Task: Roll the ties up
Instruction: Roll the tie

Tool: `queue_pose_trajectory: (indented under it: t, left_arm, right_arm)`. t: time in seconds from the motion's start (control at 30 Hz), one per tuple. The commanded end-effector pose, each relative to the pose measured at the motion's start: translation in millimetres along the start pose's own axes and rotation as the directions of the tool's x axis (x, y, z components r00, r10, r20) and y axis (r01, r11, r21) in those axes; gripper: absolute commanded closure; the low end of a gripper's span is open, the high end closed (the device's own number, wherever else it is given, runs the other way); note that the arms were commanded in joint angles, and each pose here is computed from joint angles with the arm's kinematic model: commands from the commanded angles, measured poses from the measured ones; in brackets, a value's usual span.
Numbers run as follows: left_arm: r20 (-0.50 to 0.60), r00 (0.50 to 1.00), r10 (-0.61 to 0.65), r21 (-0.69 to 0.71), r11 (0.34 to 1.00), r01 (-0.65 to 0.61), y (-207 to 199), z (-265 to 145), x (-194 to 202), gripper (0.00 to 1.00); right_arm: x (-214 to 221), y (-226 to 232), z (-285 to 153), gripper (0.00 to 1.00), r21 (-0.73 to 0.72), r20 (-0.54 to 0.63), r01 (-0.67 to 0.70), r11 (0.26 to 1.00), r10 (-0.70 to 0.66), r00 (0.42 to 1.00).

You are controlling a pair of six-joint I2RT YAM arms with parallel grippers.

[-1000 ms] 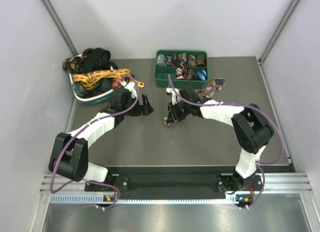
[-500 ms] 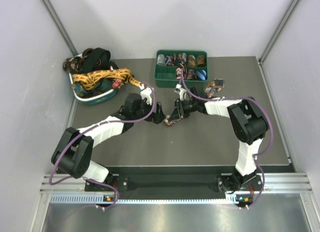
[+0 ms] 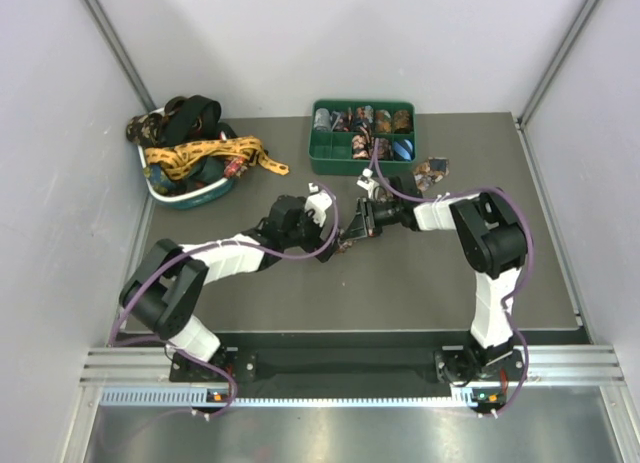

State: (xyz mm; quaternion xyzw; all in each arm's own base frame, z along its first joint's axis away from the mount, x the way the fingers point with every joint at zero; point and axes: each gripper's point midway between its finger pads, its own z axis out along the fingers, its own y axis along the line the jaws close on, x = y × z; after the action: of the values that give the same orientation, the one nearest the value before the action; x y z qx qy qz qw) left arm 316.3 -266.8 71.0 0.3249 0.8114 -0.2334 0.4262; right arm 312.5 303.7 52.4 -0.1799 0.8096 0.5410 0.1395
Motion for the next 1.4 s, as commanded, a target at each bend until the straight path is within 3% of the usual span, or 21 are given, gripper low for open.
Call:
queue_pose_trajectory:
  t: [0.0,0.33,0.9,1.37]
  left_arm:
    - [0.081,0.990,0.114,0.030,0.993,-0.116,-8,15,-26,0.01]
    - [0.025,0.982,0.188,0.082,0.978,-0.189,-18,38,-34,0.03]
    - [-0.130,0.969,0.212,0.192,0.964,-0.185,-24,64,-2,0.11]
    - [-0.210,0.942,0.262,0.149,0.961,-0.234,-19,72,12,0.23]
  right_arm:
    - [-4,-12,-1,0.88,-0.006,0.030,0.020,1.000,-0.020,0.999]
    - [-7,-25,-6,0.88,0.009,0.048,-0.005,1.000,0.005,0.999]
    - [-9,-37,-11,0.88,-0.092,0.089,-0.091,0.992,0.099,0.991]
    - [-8,-43,-14,0.88,-0.089,0.106,-0.116,0.989,0.125,0.986]
